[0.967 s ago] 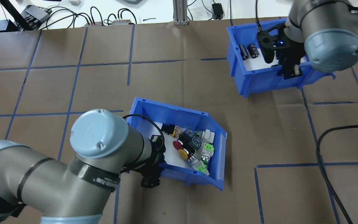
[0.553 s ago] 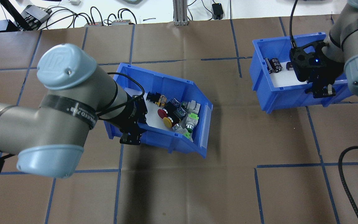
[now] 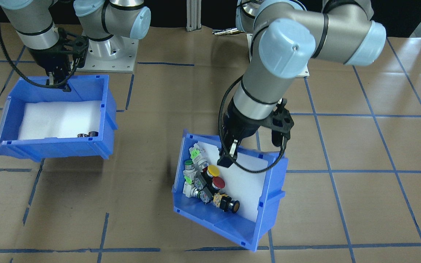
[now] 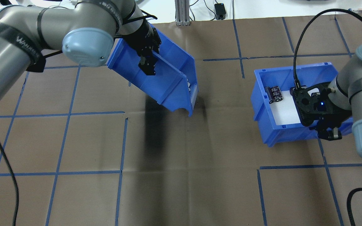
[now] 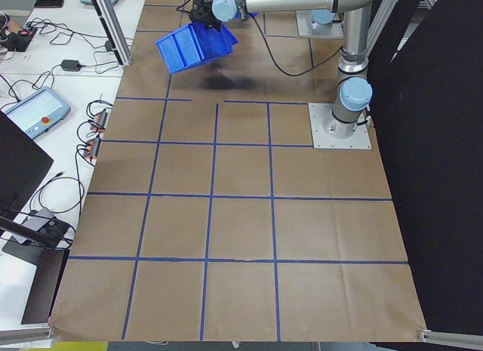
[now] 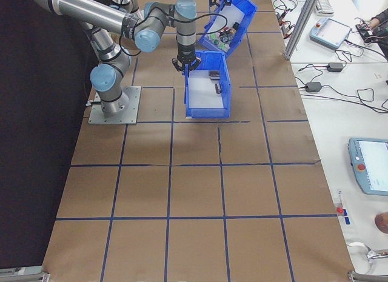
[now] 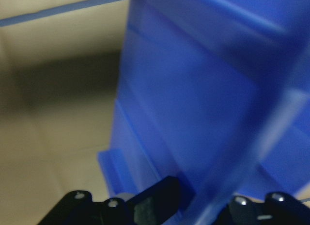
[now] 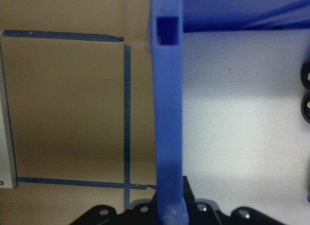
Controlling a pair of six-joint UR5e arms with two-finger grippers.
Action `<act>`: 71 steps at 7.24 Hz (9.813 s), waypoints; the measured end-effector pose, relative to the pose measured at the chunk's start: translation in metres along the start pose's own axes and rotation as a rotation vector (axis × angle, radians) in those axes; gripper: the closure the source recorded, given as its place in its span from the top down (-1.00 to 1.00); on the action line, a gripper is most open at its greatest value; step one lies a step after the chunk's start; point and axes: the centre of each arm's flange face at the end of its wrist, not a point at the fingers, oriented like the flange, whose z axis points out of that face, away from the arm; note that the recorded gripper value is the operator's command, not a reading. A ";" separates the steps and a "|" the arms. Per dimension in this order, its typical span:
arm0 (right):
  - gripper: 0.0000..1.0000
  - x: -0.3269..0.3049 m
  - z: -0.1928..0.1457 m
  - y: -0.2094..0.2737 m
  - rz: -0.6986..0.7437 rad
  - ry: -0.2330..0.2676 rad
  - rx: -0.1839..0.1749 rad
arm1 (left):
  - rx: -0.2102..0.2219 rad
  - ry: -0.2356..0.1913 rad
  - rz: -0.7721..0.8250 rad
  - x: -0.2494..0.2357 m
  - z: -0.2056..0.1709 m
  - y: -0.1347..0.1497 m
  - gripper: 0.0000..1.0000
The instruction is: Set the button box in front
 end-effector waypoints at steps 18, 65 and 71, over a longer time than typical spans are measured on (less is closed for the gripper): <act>-1.00 -0.009 -0.032 -0.065 0.069 -0.066 0.067 | -0.189 0.307 -0.224 0.128 0.092 0.059 -0.46; 1.00 0.155 -0.119 -0.055 1.667 -0.025 0.098 | 0.136 -0.302 1.446 -0.147 -0.149 -0.079 1.00; 1.00 0.154 -0.123 -0.055 1.698 -0.019 0.103 | 0.129 -0.305 1.446 -0.150 -0.146 -0.079 1.00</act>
